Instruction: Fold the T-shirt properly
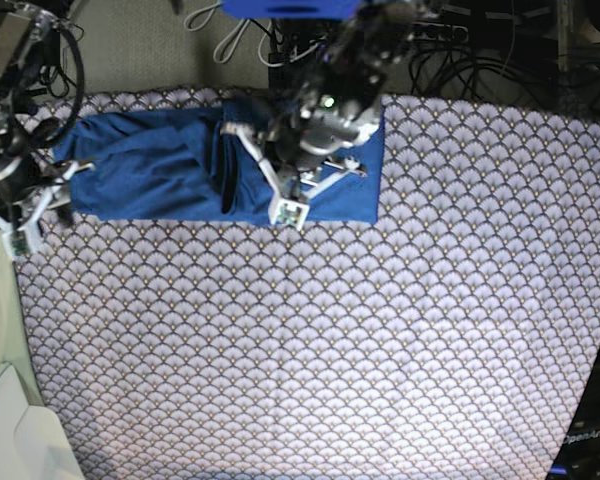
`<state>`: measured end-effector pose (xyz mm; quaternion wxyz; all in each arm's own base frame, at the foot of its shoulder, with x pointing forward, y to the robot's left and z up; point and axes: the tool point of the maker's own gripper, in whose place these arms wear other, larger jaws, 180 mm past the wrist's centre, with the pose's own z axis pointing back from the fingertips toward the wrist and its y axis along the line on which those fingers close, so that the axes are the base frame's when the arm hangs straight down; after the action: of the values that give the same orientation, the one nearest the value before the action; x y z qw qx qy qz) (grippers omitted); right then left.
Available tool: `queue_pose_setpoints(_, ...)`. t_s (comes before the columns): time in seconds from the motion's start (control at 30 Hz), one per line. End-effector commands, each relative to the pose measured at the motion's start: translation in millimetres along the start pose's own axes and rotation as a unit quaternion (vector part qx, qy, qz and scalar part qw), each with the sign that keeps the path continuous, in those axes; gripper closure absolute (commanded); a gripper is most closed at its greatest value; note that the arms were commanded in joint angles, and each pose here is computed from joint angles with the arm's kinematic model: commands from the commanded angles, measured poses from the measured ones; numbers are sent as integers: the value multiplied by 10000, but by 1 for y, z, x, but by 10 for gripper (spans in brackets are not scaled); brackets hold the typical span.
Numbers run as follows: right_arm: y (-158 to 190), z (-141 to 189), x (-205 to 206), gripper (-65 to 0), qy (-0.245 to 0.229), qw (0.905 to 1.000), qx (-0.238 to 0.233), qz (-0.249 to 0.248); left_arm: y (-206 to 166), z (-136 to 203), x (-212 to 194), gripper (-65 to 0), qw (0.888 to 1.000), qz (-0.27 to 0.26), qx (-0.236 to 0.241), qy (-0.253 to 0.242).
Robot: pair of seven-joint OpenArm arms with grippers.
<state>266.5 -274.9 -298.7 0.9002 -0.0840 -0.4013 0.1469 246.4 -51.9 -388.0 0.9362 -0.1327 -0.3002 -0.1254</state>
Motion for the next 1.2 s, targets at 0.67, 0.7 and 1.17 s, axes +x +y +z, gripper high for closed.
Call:
queue_pose_setpoints(0.67,-27,14,-20,-298,222,9982,-525,-182,-32,-1,22,-2,9962,-621,-315,-532)
queue_pose_setpoints(0.7,-22,12,-18,-298,212,9986,-455,-150,-21,2,22,-2,9967,-538,-216,-567)
queue_pose_setpoints(1.17,4,-33,-50,-296,698,9948,189,-719,228,103,-3,-2,9618,595,2591,-649)
